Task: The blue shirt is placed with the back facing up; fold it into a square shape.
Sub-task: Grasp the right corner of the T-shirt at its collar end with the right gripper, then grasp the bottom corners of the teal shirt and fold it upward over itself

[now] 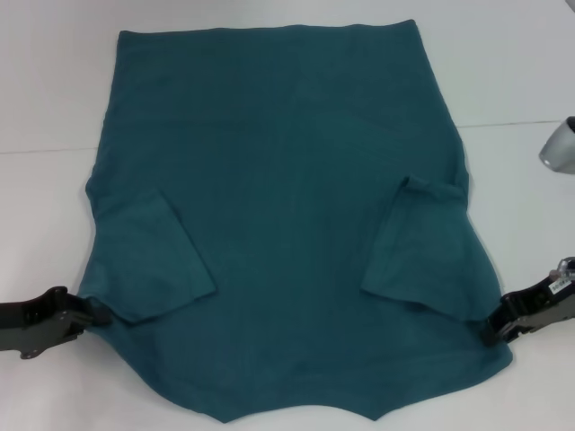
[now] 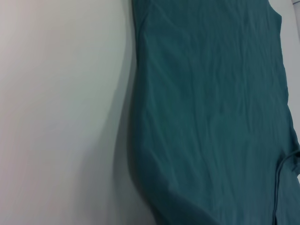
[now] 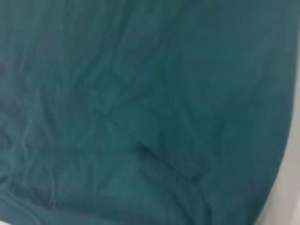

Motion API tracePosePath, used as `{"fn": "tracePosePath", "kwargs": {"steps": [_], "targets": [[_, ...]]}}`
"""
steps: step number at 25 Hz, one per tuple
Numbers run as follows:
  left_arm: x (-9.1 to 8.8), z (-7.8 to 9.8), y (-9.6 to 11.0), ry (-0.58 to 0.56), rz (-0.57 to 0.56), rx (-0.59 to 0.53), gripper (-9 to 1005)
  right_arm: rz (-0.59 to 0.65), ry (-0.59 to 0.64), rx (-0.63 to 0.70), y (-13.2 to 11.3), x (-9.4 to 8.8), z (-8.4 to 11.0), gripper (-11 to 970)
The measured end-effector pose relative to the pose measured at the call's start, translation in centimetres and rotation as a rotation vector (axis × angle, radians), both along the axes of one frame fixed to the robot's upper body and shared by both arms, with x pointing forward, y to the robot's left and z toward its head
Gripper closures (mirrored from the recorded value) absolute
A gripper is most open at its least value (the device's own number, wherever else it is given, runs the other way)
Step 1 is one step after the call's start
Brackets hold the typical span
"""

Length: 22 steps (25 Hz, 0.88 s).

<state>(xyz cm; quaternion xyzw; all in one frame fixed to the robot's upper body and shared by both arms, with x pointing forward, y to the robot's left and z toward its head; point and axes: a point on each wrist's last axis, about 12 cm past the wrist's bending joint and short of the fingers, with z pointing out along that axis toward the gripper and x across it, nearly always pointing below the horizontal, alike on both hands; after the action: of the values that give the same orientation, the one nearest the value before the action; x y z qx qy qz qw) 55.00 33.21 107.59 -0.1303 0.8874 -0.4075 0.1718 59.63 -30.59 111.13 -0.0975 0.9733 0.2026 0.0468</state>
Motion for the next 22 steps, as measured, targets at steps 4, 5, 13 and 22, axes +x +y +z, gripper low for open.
{"fn": "tracePosePath", "kwargs": {"steps": [4, 5, 13, 22], "targets": [[-0.1, 0.0, 0.0, 0.001, 0.003, -0.003, 952, 0.018, -0.005, 0.004, 0.5, 0.1, 0.2, 581], [-0.1, -0.1, 0.0, 0.001, 0.004, -0.003, 952, 0.019, -0.008, 0.007, 0.5, 0.2, 0.3, 603], [-0.2, -0.1, 0.1, 0.004, 0.003, -0.006, 952, 0.038, -0.008, 0.01, 0.5, 0.2, 0.7, 912], [-1.0, 0.9, -0.2, 0.038, -0.126, -0.001, 952, 0.088, 0.043, 0.007, -0.9, -1.0, 2.3, 927]]}}
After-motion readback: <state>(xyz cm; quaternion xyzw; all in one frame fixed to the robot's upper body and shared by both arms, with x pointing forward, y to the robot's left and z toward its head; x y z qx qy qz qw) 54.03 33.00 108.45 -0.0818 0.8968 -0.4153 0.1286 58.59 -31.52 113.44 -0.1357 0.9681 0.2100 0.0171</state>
